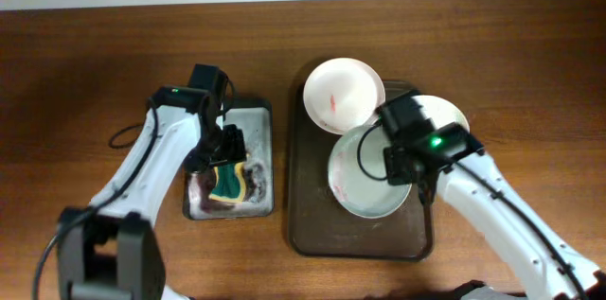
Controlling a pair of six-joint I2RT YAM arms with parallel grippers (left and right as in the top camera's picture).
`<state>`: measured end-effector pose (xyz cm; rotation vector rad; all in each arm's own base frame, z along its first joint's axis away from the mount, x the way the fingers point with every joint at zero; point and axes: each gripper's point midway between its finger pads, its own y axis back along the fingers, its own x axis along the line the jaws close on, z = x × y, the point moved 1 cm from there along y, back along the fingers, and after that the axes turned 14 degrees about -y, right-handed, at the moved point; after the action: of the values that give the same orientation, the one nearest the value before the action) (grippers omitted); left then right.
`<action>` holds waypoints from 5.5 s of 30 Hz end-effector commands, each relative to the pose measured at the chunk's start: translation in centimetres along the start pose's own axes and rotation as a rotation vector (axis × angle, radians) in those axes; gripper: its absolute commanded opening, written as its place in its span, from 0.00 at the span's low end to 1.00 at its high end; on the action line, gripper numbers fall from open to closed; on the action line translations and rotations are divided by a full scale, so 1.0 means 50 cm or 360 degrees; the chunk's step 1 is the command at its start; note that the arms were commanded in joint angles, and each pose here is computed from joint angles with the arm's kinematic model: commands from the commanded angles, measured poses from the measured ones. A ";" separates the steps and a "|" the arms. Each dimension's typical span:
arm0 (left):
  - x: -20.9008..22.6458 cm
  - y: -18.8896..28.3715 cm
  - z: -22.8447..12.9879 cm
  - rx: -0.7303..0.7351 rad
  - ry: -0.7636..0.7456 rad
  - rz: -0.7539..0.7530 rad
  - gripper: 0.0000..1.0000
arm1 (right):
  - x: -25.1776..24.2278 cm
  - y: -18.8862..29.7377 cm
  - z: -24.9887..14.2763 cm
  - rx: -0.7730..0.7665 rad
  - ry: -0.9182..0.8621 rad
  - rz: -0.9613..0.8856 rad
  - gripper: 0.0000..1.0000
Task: Clean dirty plates on tray and stack at the side
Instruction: 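Return the sponge to the small tray and release it with left gripper, then lift the scrubbed plate with the right gripper and place it right of tray, then reach the right gripper back and grip the rim of the next plate, then grasp the sponge again with the left gripper and lift it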
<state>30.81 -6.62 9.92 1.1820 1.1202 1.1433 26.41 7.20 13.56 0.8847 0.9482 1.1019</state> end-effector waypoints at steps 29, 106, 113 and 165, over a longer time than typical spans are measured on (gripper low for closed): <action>0.007 0.232 -0.014 -0.0629 -0.0020 -0.0020 1.00 | 0.109 0.325 0.031 -0.1109 0.0609 -0.0413 0.04; 0.007 0.232 -0.014 -0.0629 -0.0020 -0.0020 1.00 | -0.268 -0.261 0.222 0.0205 -0.0533 0.0194 0.44; 0.007 0.232 -0.014 -0.0629 -0.0020 -0.0020 0.99 | -0.218 -0.306 0.181 0.0405 -0.0528 0.0369 0.17; -0.029 0.209 -0.023 -0.0585 -0.0110 -0.0151 1.00 | 0.046 -0.252 -0.056 0.0609 -0.0165 0.0388 0.04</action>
<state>29.56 -7.27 21.02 0.8329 0.8745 1.1999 27.56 8.14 1.35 1.4274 1.0128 1.1230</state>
